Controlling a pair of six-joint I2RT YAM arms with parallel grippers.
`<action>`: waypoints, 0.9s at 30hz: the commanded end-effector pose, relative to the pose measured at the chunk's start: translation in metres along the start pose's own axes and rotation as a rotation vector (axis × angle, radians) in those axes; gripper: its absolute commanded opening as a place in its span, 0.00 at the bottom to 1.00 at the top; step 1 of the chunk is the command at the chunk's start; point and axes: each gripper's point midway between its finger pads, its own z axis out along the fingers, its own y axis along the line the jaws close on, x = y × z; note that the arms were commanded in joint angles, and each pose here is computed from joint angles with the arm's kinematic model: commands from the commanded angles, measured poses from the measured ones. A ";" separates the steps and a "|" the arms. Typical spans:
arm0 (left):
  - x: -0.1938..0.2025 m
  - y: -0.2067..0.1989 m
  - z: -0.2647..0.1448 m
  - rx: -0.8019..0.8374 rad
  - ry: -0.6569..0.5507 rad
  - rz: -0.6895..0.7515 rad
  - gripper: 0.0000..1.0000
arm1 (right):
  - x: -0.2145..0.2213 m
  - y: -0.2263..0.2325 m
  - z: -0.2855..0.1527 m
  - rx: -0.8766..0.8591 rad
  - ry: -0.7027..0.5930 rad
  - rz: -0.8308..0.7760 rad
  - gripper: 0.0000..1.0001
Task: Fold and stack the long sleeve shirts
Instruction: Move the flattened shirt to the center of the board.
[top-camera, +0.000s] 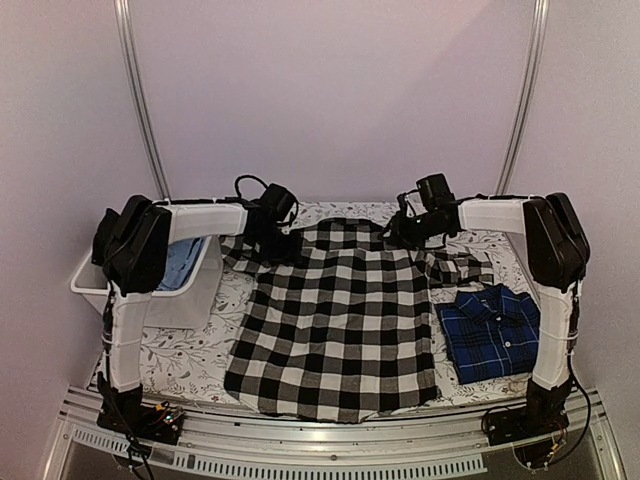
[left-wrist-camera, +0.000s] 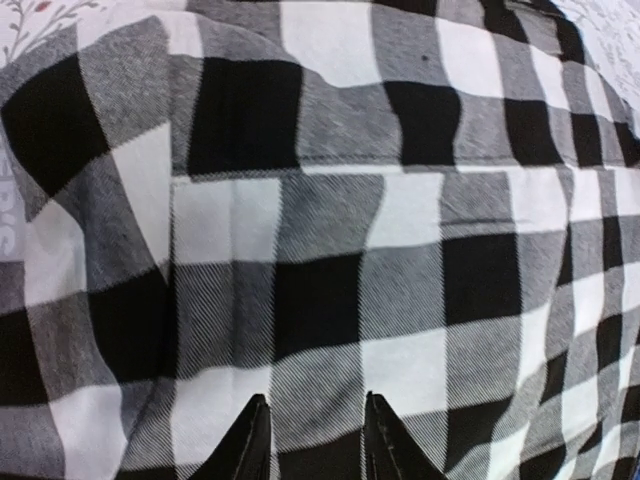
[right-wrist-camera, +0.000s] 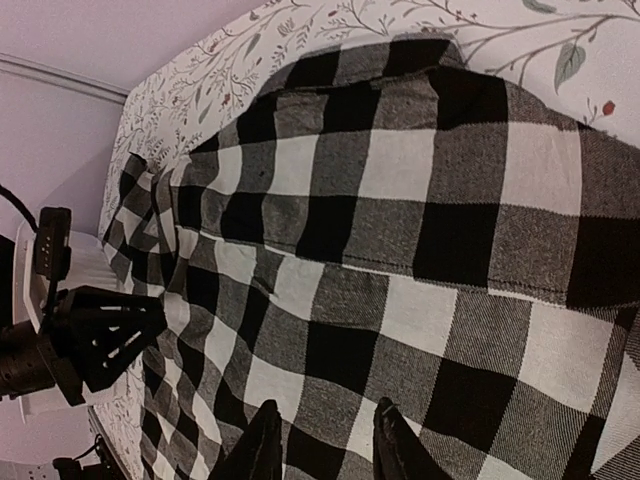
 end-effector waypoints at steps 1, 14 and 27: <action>-0.018 0.024 0.015 -0.057 -0.007 -0.002 0.32 | 0.019 -0.038 -0.008 0.132 0.006 -0.005 0.30; -0.033 0.096 0.060 -0.149 0.045 -0.100 0.31 | 0.047 -0.111 0.007 0.264 0.078 0.071 0.30; -0.074 0.118 0.070 -0.139 0.017 -0.155 0.31 | 0.008 -0.147 0.038 0.275 0.097 0.076 0.30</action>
